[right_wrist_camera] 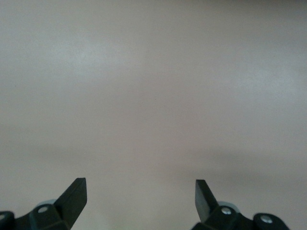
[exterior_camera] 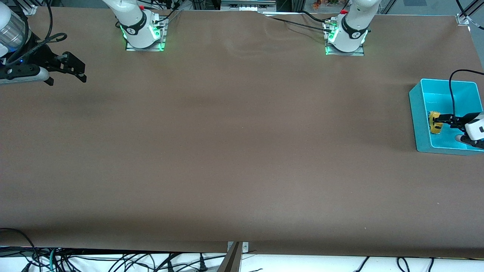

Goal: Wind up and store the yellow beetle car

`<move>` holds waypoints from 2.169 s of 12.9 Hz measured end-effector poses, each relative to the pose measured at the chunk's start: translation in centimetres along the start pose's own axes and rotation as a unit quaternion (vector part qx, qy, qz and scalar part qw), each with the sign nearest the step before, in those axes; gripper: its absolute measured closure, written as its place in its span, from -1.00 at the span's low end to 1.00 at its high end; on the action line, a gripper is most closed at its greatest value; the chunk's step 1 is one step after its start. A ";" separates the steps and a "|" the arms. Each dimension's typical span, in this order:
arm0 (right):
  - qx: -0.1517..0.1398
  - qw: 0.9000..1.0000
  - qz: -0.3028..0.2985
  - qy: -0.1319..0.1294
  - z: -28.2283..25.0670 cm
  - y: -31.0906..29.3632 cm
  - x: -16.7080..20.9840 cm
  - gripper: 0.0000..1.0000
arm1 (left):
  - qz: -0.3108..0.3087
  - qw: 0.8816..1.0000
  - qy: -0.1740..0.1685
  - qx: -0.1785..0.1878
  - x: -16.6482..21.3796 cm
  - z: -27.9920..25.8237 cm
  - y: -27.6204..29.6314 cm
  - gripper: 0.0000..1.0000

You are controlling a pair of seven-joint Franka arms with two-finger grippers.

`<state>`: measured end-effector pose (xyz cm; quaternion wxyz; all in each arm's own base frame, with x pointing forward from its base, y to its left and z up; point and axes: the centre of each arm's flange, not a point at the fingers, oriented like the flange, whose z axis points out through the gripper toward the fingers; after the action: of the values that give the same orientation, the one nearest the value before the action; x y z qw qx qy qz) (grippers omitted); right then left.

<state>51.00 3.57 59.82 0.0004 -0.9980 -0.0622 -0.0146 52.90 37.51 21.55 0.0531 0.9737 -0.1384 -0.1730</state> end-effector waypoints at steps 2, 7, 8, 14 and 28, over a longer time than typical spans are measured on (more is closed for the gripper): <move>0.000 1.000 0.000 0.000 0.0 0.0 0.0 -1.00 | 0.001 1.000 0.001 0.008 -0.3 -2.7 0.4 -1.00; 0.000 1.000 0.000 0.000 0.0 0.0 0.0 -1.00 | 0.038 0.998 0.018 0.051 -0.2 -17.4 7.5 -1.00; 0.000 1.000 0.000 0.000 0.0 0.0 0.0 -1.00 | 0.051 0.997 0.022 0.058 0.1 -20.5 9.7 -1.00; 0.000 1.000 0.000 0.000 0.0 0.0 0.0 -1.00 | 0.120 0.991 0.031 0.050 4.0 -27.6 20.5 -1.00; 0.002 1.000 0.010 0.003 -0.3 1.8 -0.2 -1.00 | -0.087 0.982 0.159 0.052 2.6 -32.5 44.6 -1.00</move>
<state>51.03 1.78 60.08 0.0028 -0.9984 -0.0527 -0.0177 55.46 -4.08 57.86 0.0083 0.9985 -0.0519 -0.0128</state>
